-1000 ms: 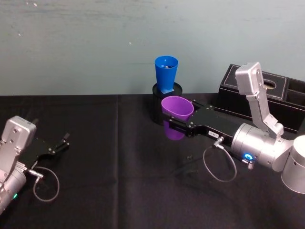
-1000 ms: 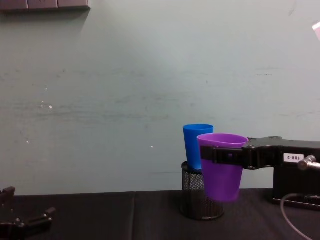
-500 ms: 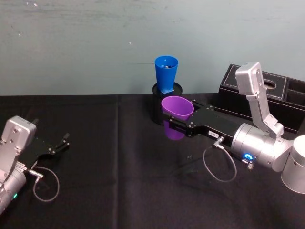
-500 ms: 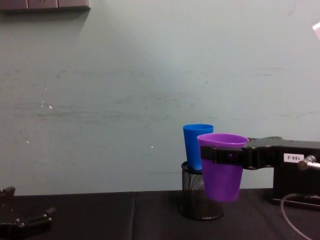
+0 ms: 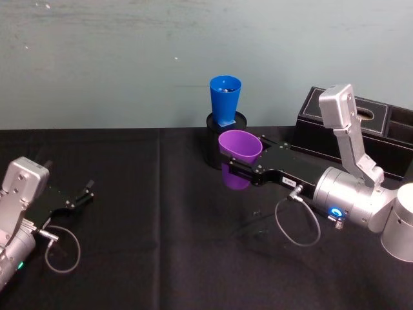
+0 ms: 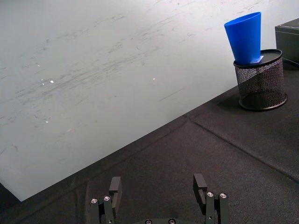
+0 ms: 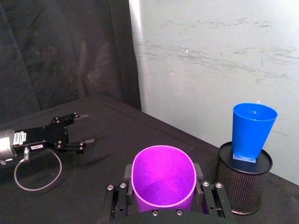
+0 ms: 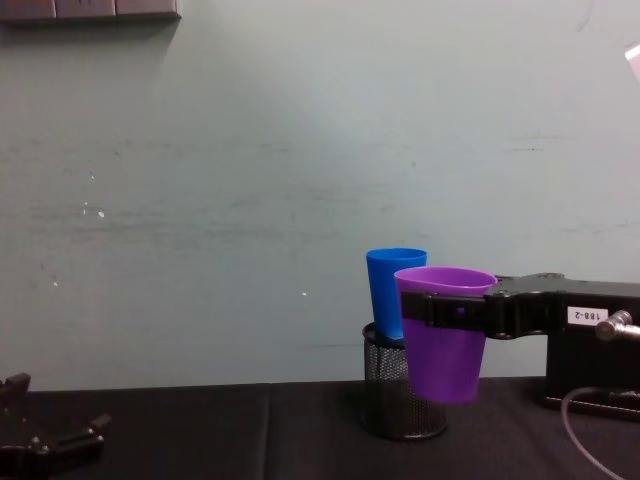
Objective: Pick up one cup with a gripper and tap it against the other cup.
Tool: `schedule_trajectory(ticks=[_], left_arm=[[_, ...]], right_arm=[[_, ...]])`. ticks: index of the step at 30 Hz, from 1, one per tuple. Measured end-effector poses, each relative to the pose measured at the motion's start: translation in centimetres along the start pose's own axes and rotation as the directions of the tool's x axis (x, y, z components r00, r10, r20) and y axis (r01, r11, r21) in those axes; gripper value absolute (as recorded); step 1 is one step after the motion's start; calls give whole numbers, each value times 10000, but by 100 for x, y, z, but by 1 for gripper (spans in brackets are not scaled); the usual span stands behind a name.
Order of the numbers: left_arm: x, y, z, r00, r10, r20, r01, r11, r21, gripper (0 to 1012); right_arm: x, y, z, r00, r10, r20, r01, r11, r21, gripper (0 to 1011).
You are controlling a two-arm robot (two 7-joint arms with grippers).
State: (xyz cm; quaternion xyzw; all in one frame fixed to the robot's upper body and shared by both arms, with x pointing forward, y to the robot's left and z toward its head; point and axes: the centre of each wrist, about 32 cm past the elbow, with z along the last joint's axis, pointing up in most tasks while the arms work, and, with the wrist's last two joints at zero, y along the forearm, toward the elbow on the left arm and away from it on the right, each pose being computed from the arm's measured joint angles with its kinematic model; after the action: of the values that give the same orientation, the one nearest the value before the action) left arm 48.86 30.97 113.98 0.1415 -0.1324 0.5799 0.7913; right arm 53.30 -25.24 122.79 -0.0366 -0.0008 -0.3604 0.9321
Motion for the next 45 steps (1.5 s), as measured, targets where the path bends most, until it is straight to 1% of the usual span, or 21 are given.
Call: schedule_trajectory(ticks=[6, 11, 15, 17, 18, 20, 21, 23, 24, 25, 26, 30, 37, 45], left_arm=[[0, 0, 0, 10000, 0, 1, 0, 10000, 0, 1000], [0, 0, 0, 10000, 0, 1, 0, 10000, 0, 1000], [0, 0, 0, 10000, 0, 1, 0, 10000, 0, 1000], [0, 0, 0, 10000, 0, 1, 0, 10000, 0, 1000], [0, 0, 0, 10000, 0, 1, 0, 10000, 0, 1000], [0, 0, 0, 10000, 0, 1, 0, 10000, -1, 1000], [0, 0, 0, 10000, 0, 1, 0, 10000, 0, 1000], [0, 0, 0, 10000, 0, 1, 0, 10000, 0, 1000], [0, 0, 0, 10000, 0, 1, 0, 10000, 0, 1000], [0, 0, 0, 10000, 1, 1, -1, 10000, 0, 1000], [0, 0, 0, 10000, 0, 0, 0, 10000, 0, 1000], [0, 0, 0, 10000, 0, 0, 0, 10000, 0, 1000], [0, 0, 0, 10000, 0, 1, 0, 10000, 0, 1000], [0, 0, 0, 10000, 0, 0, 0, 10000, 0, 1000]], right_arm=[[-3, 2, -4, 10000, 10, 2, -10, 10000, -2, 715], [-26, 19, -80, 10000, 56, -52, -56, 9999, -97, 716], [-41, 10, -193, 10000, -35, -82, 33, 9997, -236, 715], [-43, 4, -229, 9999, -72, -84, 70, 9996, -280, 715], [-42, -4, -271, 9999, -115, -88, 112, 9994, -339, 715], [-42, -13, -317, 9998, -145, -102, 141, 9991, -387, 715], [-42, -20, -366, 9998, -168, -118, 163, 9989, -428, 715], [-44, -24, -406, 9998, -152, -115, 147, 9988, -458, 715], [-44, -30, -455, 9999, -122, -111, 116, 9987, -499, 715], [-44, -30, -455, 9999, -122, -111, 116, 9987, -499, 715], [-44, -34, -504, 9999, -86, -94, 81, 9985, -535, 715], [-44, -40, -624, 10000, 31, -17, -31, 9985, -548, 715], [-34, -42, -740, 9998, 77, 176, -67, 9986, -519, 715], [-30, -54, -810, 9995, 7, 302, 11, 9982, -603, 715]])
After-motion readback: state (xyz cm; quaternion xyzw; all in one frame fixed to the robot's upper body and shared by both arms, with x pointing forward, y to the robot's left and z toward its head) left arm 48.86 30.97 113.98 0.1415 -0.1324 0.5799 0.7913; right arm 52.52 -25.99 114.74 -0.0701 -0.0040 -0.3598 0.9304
